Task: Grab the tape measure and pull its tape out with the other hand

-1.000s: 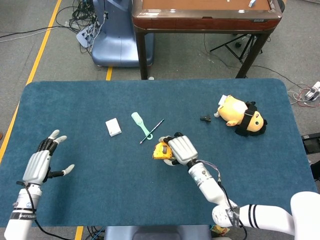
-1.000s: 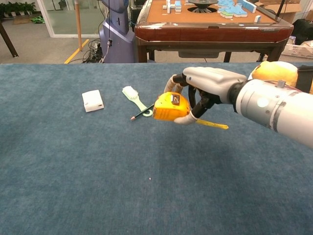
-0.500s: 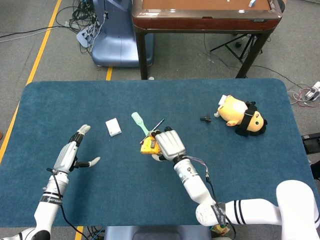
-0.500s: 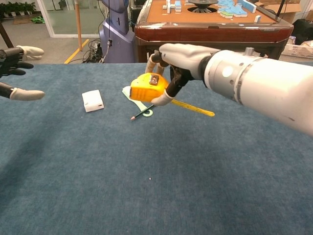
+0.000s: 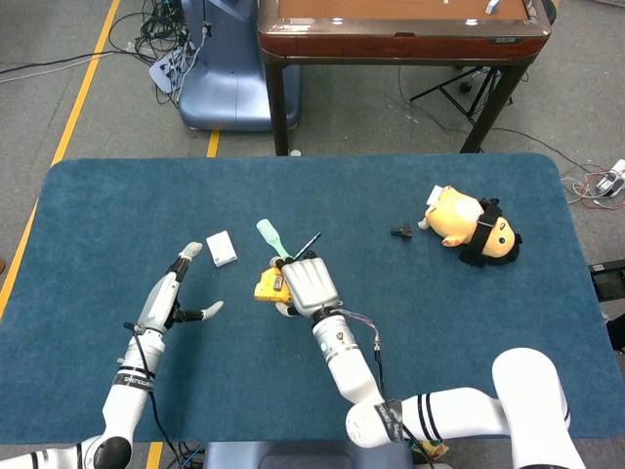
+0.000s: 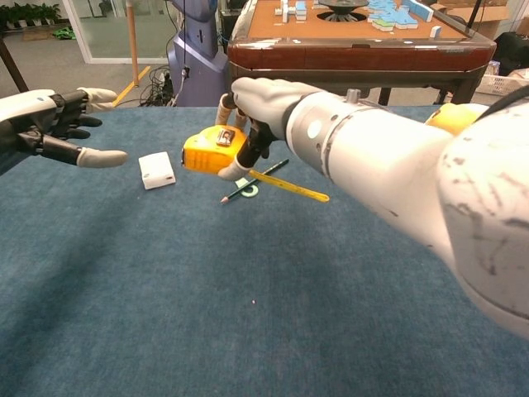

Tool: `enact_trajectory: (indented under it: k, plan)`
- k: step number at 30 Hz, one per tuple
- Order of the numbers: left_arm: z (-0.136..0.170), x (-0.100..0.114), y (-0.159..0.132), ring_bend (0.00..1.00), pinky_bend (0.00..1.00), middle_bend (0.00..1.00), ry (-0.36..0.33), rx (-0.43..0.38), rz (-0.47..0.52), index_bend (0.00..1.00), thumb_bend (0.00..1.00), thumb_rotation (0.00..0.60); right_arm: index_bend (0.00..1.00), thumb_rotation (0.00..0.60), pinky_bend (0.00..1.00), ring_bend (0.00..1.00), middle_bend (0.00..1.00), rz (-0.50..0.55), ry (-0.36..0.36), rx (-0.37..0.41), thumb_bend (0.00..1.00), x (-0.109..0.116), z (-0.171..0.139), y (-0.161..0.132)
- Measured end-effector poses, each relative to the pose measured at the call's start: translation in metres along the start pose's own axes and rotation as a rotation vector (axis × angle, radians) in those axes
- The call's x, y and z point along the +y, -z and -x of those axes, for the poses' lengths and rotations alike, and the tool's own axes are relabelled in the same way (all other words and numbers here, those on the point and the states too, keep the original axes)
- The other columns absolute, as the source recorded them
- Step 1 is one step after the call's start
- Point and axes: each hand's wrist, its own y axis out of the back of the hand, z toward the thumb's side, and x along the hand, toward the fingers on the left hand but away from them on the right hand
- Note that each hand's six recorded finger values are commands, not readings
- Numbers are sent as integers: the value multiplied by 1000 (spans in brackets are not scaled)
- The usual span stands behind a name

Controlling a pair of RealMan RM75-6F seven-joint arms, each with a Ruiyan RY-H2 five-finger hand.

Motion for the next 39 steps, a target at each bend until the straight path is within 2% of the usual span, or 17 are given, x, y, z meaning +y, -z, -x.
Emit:
enact_trajectory:
  k: [8,20,39]
  plan:
    - [-2,-12,-8,0,0,0,-24,-2,10,0,177,600,683,600,230,557,676,23,-2,-30,809,-9,8,-7]
    - [-7,-34,-13,0,0,0,-9,-5,1,0,177,600,685,600,238,560,676,54,-1,-28,810,-10,13,-21]
    - [-9,-45,-13,0,0,0,-8,16,18,0,177,600,690,600,239,573,676,77,-12,-13,834,-18,18,-33]
